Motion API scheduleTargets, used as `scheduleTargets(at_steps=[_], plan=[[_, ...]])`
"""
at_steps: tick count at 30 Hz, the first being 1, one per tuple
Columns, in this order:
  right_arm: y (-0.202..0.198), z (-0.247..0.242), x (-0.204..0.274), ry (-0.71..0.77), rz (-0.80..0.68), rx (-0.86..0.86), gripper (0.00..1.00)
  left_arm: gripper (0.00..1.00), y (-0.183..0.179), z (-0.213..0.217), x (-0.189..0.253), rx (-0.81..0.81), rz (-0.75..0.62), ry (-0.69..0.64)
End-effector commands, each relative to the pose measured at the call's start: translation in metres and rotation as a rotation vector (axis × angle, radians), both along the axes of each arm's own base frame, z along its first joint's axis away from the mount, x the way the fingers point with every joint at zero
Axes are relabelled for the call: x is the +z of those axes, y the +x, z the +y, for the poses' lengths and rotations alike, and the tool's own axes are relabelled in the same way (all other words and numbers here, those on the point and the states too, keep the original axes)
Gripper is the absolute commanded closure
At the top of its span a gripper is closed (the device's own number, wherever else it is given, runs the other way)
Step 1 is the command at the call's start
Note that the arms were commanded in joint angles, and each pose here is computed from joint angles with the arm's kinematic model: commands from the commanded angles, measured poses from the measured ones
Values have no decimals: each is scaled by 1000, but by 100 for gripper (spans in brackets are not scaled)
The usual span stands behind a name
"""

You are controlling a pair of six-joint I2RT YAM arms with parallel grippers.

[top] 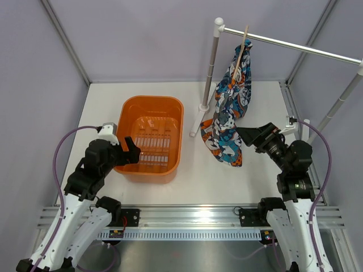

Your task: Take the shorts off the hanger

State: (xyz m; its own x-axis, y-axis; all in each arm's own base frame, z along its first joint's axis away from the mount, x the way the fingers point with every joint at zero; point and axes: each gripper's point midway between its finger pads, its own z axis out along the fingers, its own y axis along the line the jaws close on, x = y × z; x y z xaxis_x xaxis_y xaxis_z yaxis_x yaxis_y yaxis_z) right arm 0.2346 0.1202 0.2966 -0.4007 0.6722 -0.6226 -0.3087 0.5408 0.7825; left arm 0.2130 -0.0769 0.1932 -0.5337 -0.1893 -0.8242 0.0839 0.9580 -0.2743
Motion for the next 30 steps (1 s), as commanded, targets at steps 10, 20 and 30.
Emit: scheduleTargets(at_steps=[10,20,30], plan=[[77,-65,109,-271,-51,-367,9,1,6,-4,20,-6,-85,-33],[182,-41,143,-482,-49,-510,13,1,6,-9,16,-31,-65,-33],[225,-32,158,-580,-61,-581,13,1,6,-13,16,-48,-62,-35]])
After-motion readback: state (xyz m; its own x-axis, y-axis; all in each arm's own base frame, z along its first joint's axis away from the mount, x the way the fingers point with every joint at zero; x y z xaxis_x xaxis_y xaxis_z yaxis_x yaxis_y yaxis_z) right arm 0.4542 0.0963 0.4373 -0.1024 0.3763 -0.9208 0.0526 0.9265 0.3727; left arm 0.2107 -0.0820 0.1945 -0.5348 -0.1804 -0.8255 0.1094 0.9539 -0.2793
